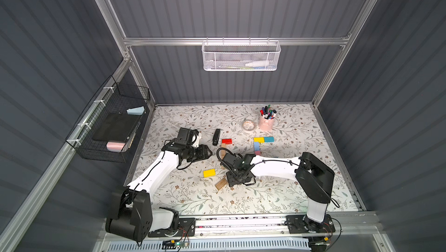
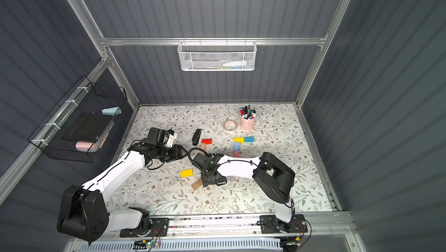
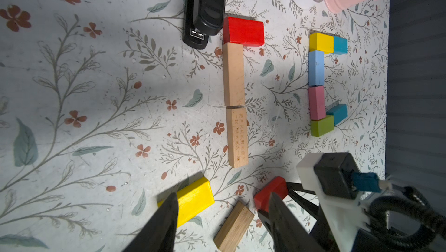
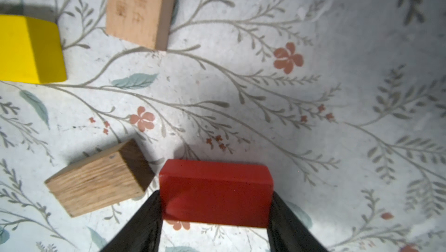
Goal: Assemble the letter c with building blocks
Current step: Pick up the building block from the center of the board.
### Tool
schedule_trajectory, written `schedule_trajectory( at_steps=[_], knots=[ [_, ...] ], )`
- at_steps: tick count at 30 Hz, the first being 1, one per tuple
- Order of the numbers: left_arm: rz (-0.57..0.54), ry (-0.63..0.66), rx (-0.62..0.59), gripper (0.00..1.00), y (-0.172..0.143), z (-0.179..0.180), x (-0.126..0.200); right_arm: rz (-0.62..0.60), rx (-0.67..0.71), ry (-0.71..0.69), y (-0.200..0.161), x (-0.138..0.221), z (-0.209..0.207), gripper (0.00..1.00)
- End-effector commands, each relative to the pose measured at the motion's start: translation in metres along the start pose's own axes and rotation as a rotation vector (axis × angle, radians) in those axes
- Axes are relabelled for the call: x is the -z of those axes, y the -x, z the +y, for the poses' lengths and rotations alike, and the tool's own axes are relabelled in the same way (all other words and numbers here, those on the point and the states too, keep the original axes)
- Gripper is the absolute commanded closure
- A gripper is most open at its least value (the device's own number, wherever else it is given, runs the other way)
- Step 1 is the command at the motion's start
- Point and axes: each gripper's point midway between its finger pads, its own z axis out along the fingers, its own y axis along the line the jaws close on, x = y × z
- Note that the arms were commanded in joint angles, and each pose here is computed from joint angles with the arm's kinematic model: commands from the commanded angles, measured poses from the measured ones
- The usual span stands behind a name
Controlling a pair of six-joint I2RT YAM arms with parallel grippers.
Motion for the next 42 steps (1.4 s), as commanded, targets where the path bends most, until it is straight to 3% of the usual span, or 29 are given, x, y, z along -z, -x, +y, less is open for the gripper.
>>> schedule_trajectory(
  at_steps=[1,5,28,42],
  knots=[
    [-0.012,-0.009,-0.019,0.42,-0.002,-0.003,0.008,0.014,0.003,0.025,0.002,-0.005,0.021,0.35],
    [-0.012,-0.016,-0.021,0.42,-0.001,-0.004,0.008,0.006,0.021,0.033,0.008,-0.007,0.036,0.35],
    [-0.014,-0.052,-0.034,0.41,0.002,-0.012,0.009,-0.112,-0.203,-0.042,0.028,-0.011,0.021,0.29],
    [-0.007,-0.054,-0.036,0.42,0.004,-0.012,0.006,-0.127,-0.212,-0.029,0.03,-0.014,0.023,0.34]
  ],
)
